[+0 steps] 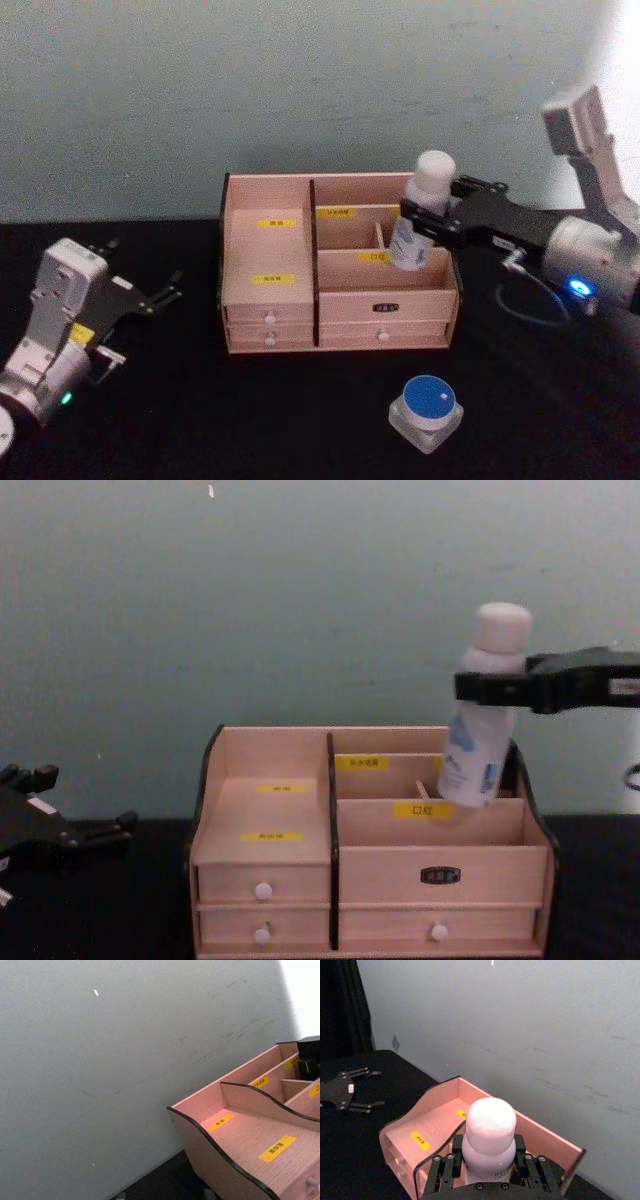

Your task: Pick up the facial cleanser and watermelon frost from the table and place them into the tiered storage box.

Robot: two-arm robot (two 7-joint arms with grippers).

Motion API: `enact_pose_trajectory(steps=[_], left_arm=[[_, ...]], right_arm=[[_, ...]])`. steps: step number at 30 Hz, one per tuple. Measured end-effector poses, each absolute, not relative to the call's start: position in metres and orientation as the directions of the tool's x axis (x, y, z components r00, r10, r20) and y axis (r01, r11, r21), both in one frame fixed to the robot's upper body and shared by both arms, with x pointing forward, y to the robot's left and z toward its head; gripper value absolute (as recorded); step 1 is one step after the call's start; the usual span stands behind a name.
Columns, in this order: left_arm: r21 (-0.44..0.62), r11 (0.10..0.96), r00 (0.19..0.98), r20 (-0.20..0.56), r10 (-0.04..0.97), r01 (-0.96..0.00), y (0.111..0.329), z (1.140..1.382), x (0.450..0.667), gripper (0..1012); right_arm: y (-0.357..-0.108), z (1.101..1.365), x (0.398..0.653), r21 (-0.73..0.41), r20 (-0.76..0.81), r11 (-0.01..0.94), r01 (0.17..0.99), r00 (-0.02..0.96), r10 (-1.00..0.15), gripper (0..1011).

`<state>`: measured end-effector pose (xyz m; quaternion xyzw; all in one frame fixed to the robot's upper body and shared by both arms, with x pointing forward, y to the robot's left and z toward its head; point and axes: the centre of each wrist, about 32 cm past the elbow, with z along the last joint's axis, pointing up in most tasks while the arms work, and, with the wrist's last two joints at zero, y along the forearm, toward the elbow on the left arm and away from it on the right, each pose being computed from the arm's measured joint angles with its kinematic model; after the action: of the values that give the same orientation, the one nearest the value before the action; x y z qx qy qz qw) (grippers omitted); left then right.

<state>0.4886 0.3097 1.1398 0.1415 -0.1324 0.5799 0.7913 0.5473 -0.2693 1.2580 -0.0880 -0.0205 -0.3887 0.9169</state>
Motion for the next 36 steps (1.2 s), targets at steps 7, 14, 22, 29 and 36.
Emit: enact_pose_trajectory(steps=[7, 14, 22, 29, 36], left_arm=[[0.07, 0.287, 0.292, 0.374, 0.88, -0.955, 0.31, 1.14, 0.489, 1001], [0.07, 0.287, 0.292, 0.374, 0.88, -0.955, 0.31, 1.14, 0.489, 1001], [0.07, 0.287, 0.292, 0.374, 0.88, -0.955, 0.31, 1.14, 0.489, 1001], [0.07, 0.287, 0.292, 0.374, 0.88, -0.955, 0.31, 1.14, 0.489, 1001], [0.07, 0.287, 0.292, 0.374, 0.88, -0.955, 0.31, 1.14, 0.489, 1001]], right_arm=[[-0.247, 1.261, 0.567, -0.147, 0.108, 0.699, 0.7, 0.714, -0.692, 601], [-0.229, 1.262, 0.585, -0.162, 0.09, 0.692, 0.703, 0.709, -0.699, 601], [-0.218, 1.263, 0.599, -0.172, 0.074, 0.675, 0.718, 0.692, -0.718, 601], [-0.213, 1.265, 0.606, -0.178, 0.065, 0.669, 0.722, 0.687, -0.724, 601], [-0.213, 1.263, 0.608, -0.188, 0.062, 0.663, 0.725, 0.682, -0.729, 601]])
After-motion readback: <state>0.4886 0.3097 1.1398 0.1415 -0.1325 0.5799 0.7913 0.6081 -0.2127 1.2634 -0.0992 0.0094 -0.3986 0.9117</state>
